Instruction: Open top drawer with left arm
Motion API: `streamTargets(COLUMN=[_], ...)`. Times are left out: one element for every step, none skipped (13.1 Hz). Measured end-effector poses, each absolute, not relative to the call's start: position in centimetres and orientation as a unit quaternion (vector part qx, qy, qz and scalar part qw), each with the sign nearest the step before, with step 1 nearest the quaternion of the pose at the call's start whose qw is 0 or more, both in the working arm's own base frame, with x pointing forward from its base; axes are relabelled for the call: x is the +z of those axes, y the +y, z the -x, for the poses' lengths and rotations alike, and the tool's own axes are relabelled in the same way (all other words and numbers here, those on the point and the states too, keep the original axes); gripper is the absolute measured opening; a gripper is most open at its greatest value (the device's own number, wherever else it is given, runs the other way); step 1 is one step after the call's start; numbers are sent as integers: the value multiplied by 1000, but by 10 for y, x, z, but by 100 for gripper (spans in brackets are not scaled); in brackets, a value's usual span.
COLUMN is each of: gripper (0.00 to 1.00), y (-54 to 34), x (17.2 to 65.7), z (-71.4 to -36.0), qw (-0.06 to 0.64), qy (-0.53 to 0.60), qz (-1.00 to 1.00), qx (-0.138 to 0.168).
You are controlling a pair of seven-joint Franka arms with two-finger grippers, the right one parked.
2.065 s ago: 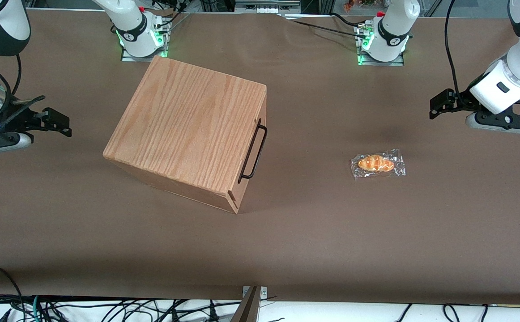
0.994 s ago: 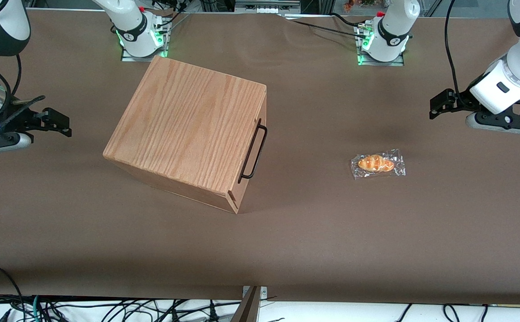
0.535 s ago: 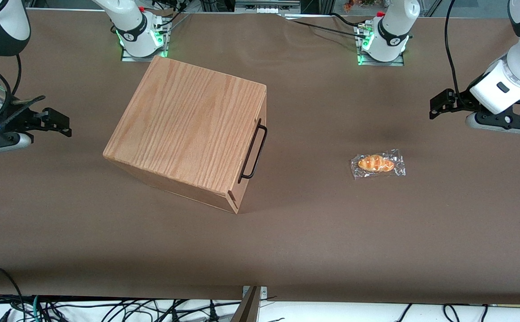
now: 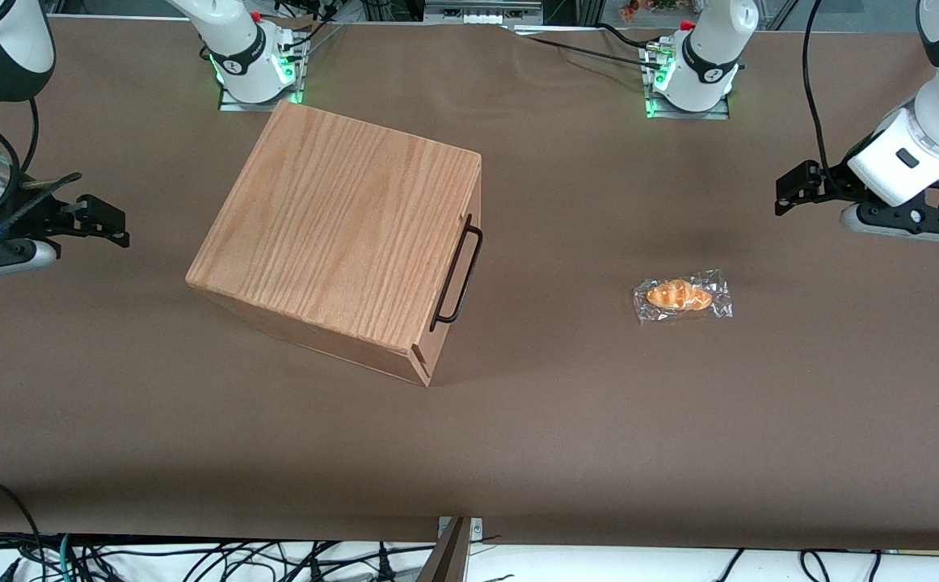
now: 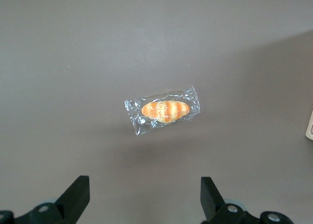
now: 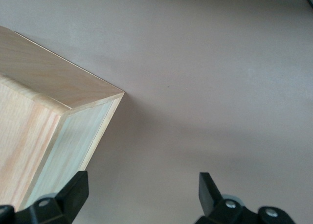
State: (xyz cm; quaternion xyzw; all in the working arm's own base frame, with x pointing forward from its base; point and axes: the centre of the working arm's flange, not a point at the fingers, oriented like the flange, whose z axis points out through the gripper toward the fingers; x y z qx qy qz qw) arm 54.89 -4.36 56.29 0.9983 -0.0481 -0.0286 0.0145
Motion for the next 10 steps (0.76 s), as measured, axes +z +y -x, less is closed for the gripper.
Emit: streamTargets(gripper=[100, 100, 100, 100, 100, 100, 100, 100, 100, 100], y=[-45, -49, -58, -70, -83, -102, -126, -151, -174, -193], x=[561, 556, 548, 539, 529, 523, 523, 525, 526, 525], z=[-549, -548, -550, -552, -555, -559, -564, -568, -570, -573], qw=[15, 15, 15, 15, 15, 16, 17, 18, 19, 22], qy=[-51, -57, -66, -77, -89, -105, -125, -145, -161, -171], qz=[-998, -998, -997, -995, -994, -992, -990, -987, -985, -984], qx=[-33, -39, -49, -58, -66, -68, -65, -60, -56, -54])
